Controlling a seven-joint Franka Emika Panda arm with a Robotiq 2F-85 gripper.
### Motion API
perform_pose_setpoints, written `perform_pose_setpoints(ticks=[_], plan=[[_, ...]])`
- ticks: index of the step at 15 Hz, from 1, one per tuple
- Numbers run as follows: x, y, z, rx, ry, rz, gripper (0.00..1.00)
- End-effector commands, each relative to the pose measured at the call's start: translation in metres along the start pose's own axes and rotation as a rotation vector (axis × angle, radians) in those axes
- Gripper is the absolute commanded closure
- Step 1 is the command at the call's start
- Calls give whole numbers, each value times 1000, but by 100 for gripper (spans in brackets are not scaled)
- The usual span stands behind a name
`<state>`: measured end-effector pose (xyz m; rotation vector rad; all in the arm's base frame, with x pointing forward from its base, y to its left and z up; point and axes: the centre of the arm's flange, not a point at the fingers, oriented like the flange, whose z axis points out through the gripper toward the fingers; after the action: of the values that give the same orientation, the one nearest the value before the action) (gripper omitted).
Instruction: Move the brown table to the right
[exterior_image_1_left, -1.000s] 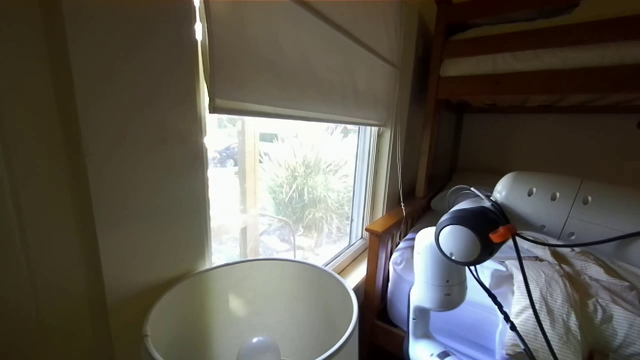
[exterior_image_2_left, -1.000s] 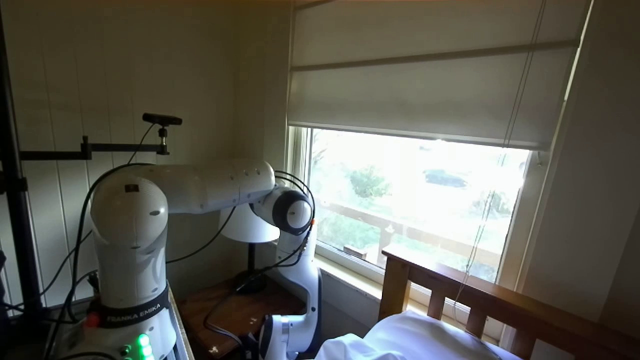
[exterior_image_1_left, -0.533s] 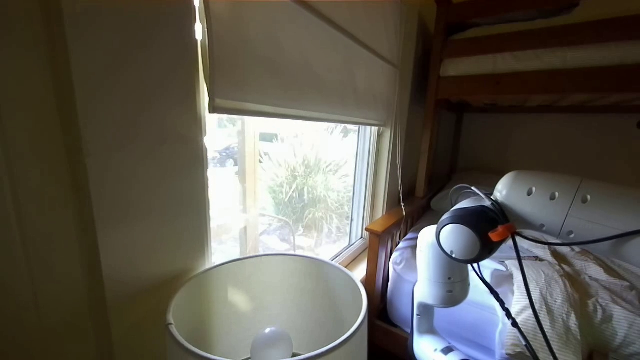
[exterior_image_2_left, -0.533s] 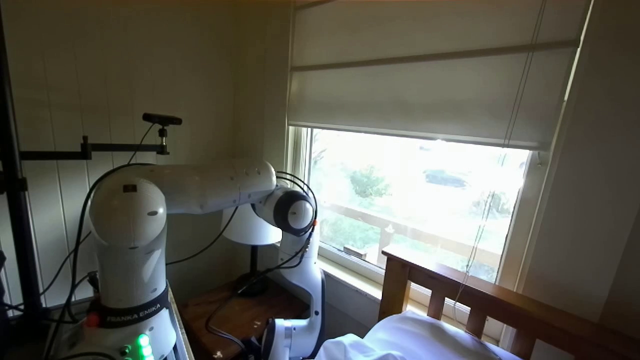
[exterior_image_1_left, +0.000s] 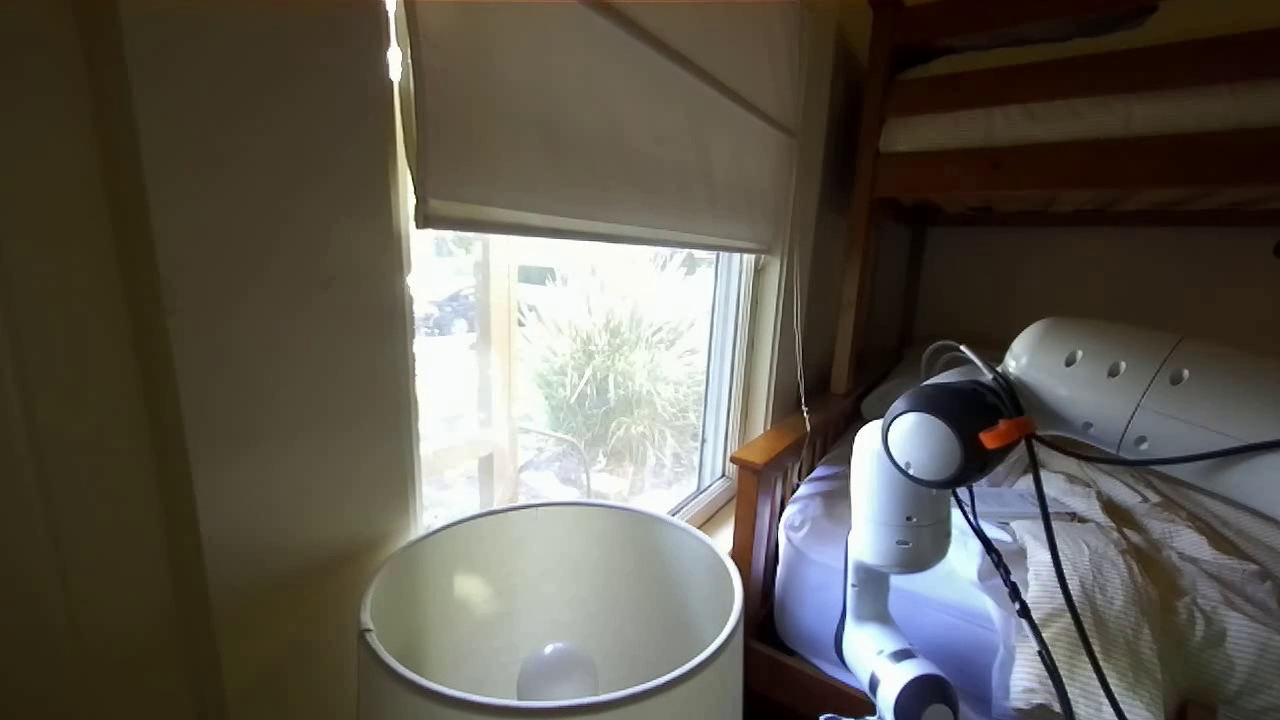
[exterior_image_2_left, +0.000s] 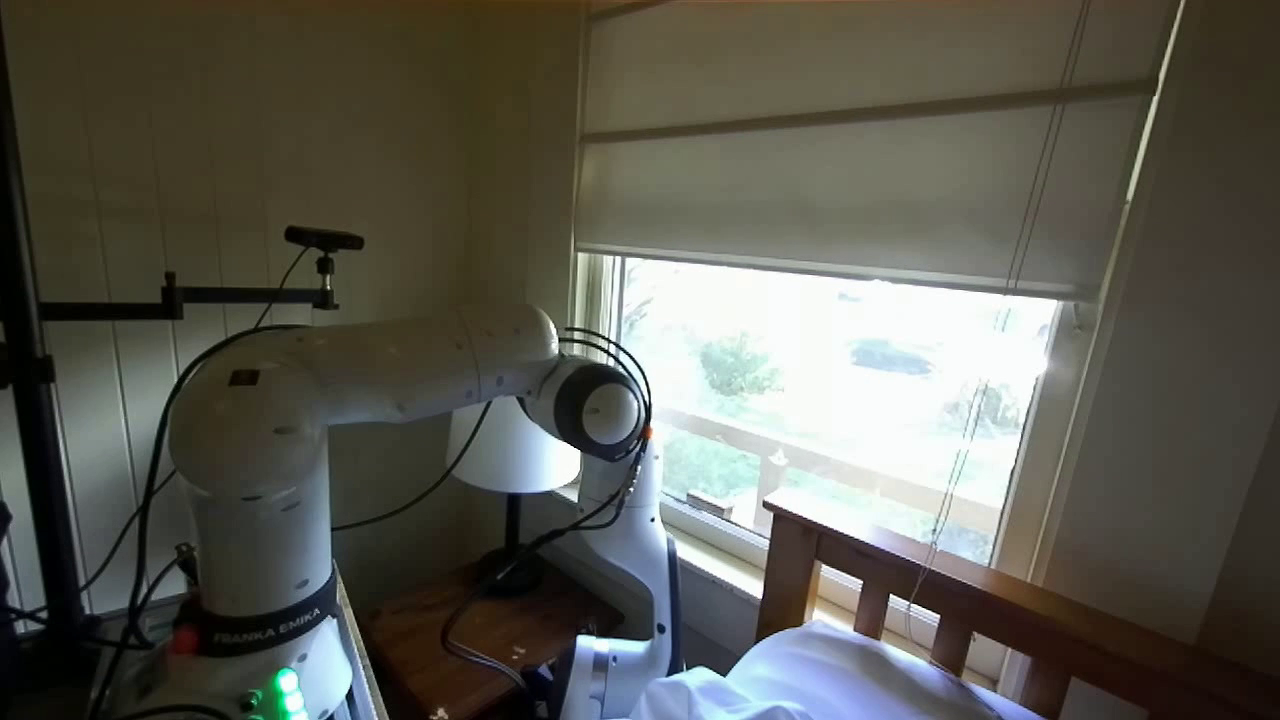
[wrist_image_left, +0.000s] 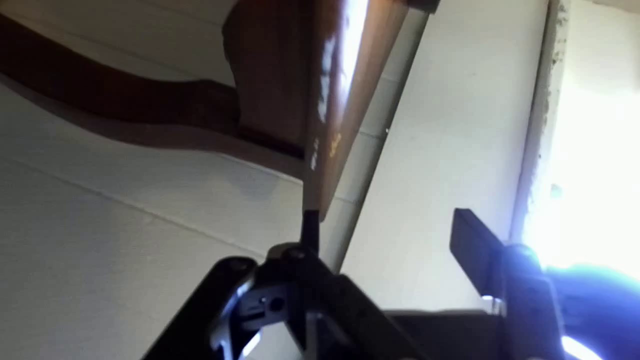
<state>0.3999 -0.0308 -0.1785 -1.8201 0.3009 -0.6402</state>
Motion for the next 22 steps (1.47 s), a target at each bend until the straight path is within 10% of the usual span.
perform_pose_setpoints(ticks=[1, 12, 22], plan=[[15, -42, -9, -18, 90, -113, 2], [9, -158, -15, -132, 109, -718, 0], [37, -183, -13, -414, 131, -1083, 0]])
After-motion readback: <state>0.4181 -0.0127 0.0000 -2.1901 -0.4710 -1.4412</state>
